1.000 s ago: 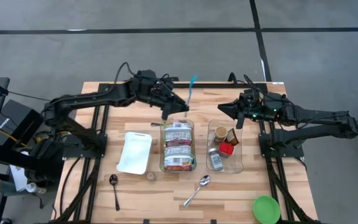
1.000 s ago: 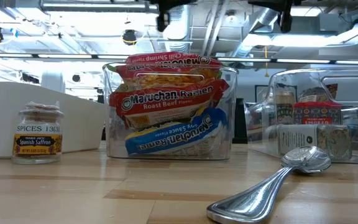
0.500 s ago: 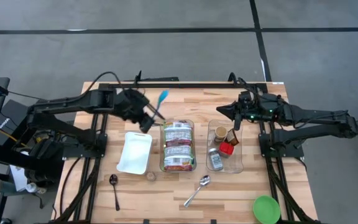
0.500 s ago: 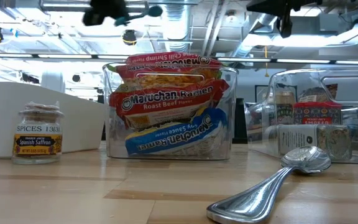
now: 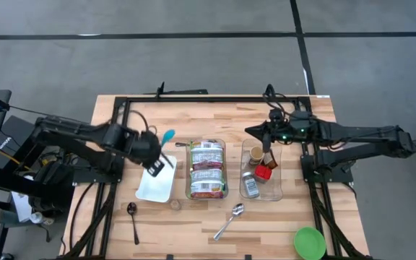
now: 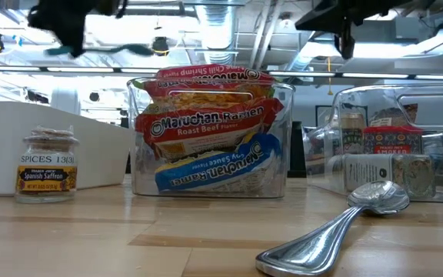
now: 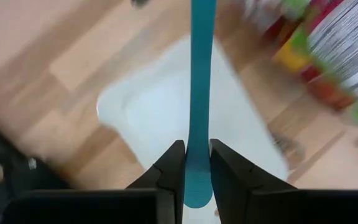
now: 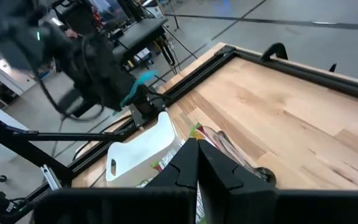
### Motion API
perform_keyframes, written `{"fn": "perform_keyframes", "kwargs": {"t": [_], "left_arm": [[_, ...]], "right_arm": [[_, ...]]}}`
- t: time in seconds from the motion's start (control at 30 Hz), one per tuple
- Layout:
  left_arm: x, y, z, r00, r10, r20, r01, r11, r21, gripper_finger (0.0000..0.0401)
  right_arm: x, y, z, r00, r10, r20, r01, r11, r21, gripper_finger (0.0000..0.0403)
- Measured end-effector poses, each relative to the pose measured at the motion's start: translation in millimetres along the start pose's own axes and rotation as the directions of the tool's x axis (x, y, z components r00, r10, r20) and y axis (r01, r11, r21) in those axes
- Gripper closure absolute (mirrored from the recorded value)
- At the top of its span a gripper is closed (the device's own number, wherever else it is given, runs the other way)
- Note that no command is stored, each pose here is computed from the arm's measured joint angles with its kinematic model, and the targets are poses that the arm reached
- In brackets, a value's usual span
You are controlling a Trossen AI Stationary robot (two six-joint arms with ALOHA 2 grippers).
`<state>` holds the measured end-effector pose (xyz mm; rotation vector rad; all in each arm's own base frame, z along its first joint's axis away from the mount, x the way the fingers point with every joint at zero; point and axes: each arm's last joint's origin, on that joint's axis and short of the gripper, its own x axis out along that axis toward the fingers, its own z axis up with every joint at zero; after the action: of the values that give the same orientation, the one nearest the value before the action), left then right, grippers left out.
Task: Pick & Place Food Item
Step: Put the blue baby spoon into the white bin
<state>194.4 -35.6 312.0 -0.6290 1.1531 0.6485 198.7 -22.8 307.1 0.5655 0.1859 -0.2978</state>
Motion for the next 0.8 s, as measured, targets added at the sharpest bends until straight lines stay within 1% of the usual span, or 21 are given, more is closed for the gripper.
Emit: {"fn": "perform_keyframes", "kwargs": {"t": [0.07,0.13,0.2,0.37,0.6,0.7,0.8], "left_arm": [[11,-2,-13,0.999,0.025,-0.028,-0.025,1.000,-0.003,0.0350],[22,-4,-22,0.999,0.031,-0.038,-0.032,0.999,-0.031,0.0348],[34,-6,-32,0.999,0.028,-0.041,-0.030,0.999,-0.042,0.0347],[64,-7,-54,0.999,0.010,-0.034,-0.011,1.000,-0.030,0.0349],[94,-3,-73,0.999,-0.025,-0.047,0.022,0.998,-0.059,0.0345],[100,-1,-78,0.996,-0.037,-0.084,0.032,0.998,-0.062,0.0347],[105,-2,-79,0.995,-0.067,-0.080,0.062,0.996,-0.064,0.0347]], "right_arm": [[3,0,-1,1.000,-0.004,-0.006,0.004,1.000,0.016,0.0402],[6,-1,-3,1.000,-0.012,-0.017,0.012,0.999,0.036,0.0402],[9,-1,-4,0.999,-0.018,-0.027,0.019,0.999,0.046,0.0402],[17,-3,-9,0.998,-0.036,-0.055,0.039,0.998,0.048,0.0402],[27,-5,-14,0.994,-0.058,-0.089,0.066,0.994,0.092,0.0402],[29,-6,-16,0.993,-0.065,-0.099,0.074,0.993,0.095,0.0402],[30,-6,-17,0.993,-0.066,-0.102,0.076,0.993,0.094,0.0402]]}}
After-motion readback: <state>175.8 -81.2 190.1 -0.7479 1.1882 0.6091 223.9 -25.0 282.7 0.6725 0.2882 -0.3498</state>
